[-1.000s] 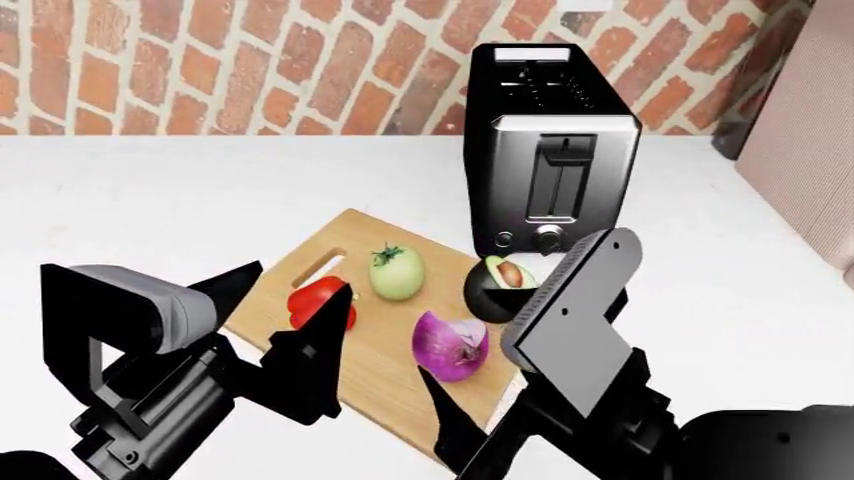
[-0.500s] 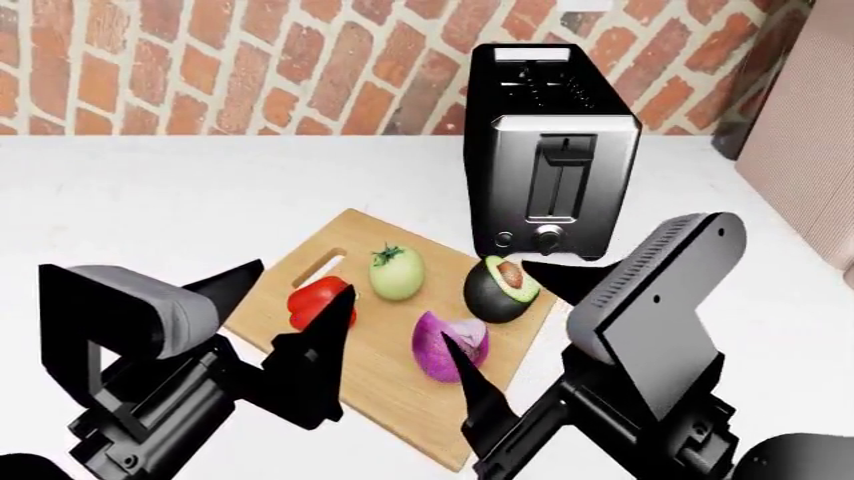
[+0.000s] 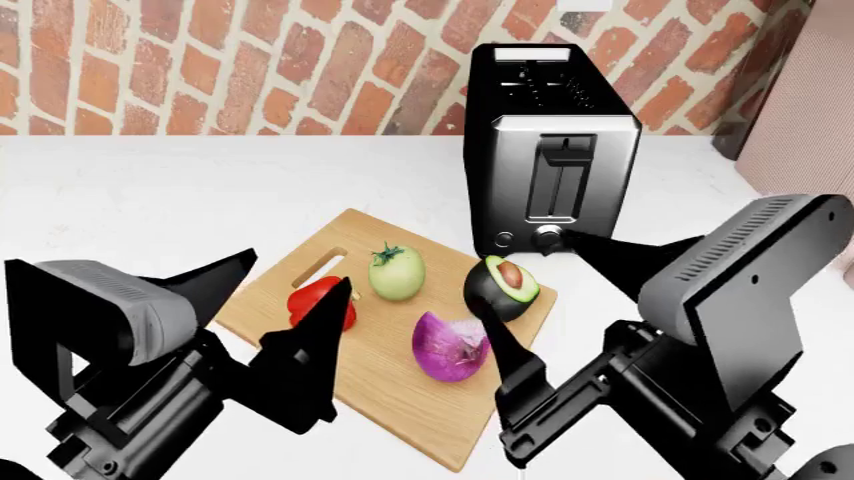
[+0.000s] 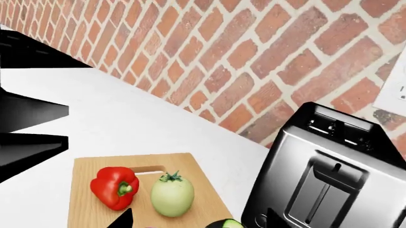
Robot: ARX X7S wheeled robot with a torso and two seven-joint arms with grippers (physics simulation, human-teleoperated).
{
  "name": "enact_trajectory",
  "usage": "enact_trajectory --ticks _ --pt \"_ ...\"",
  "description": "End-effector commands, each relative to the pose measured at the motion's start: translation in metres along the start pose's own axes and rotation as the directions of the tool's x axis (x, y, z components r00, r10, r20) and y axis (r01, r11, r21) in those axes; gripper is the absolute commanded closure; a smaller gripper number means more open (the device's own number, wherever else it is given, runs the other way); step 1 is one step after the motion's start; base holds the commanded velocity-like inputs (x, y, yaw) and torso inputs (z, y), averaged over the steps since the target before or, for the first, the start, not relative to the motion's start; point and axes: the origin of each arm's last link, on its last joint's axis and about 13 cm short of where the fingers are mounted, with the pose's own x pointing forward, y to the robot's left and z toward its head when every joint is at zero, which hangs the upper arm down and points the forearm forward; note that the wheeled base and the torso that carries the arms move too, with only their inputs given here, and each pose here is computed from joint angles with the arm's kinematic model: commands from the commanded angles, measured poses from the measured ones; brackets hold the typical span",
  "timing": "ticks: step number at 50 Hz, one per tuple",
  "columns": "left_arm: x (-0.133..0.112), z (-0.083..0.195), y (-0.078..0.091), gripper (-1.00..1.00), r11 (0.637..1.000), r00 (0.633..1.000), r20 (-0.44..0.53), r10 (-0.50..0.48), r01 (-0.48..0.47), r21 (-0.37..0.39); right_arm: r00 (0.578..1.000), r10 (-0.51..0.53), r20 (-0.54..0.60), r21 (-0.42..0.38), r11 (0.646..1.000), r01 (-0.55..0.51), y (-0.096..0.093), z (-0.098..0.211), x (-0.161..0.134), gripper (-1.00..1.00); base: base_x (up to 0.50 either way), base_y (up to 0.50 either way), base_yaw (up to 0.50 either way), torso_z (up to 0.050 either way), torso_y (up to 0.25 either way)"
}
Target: Place the avocado, onion, tomato and bell pepper on the cutting board.
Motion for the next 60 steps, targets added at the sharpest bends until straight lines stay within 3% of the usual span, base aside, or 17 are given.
enact_trajectory --ticks 1,18,32,60 --pt "-0.010 0.010 -0.004 -1.00 1.000 0.999 0.032 -0.010 0.010 0.006 0.997 -0.049 0.053 0.016 0.999 0.049 -0.002 0.009 -0.009 -1.00 0.00 0.00 0.00 0.000 0.000" --pt "-0.013 0.024 -0.005 -1.00 0.999 0.995 0.099 -0.002 -0.002 0.042 0.978 -0.134 0.162 0.027 0.991 0.132 -0.007 0.028 -0.026 -1.00 0.00 0.00 0.00 0.000 0.000" --pt "-0.022 0.034 -0.007 -1.00 0.998 0.991 0.135 0.017 -0.025 0.065 0.960 -0.196 0.201 -0.011 0.979 0.202 -0.010 0.043 -0.040 -1.00 0.00 0.00 0.00 0.000 0.000" --pt "-0.047 0.053 -0.009 -1.00 0.992 0.975 0.213 0.065 -0.086 0.093 0.890 -0.327 0.318 -0.078 0.927 0.368 0.003 0.061 -0.086 -1.00 0.00 0.00 0.00 0.000 0.000"
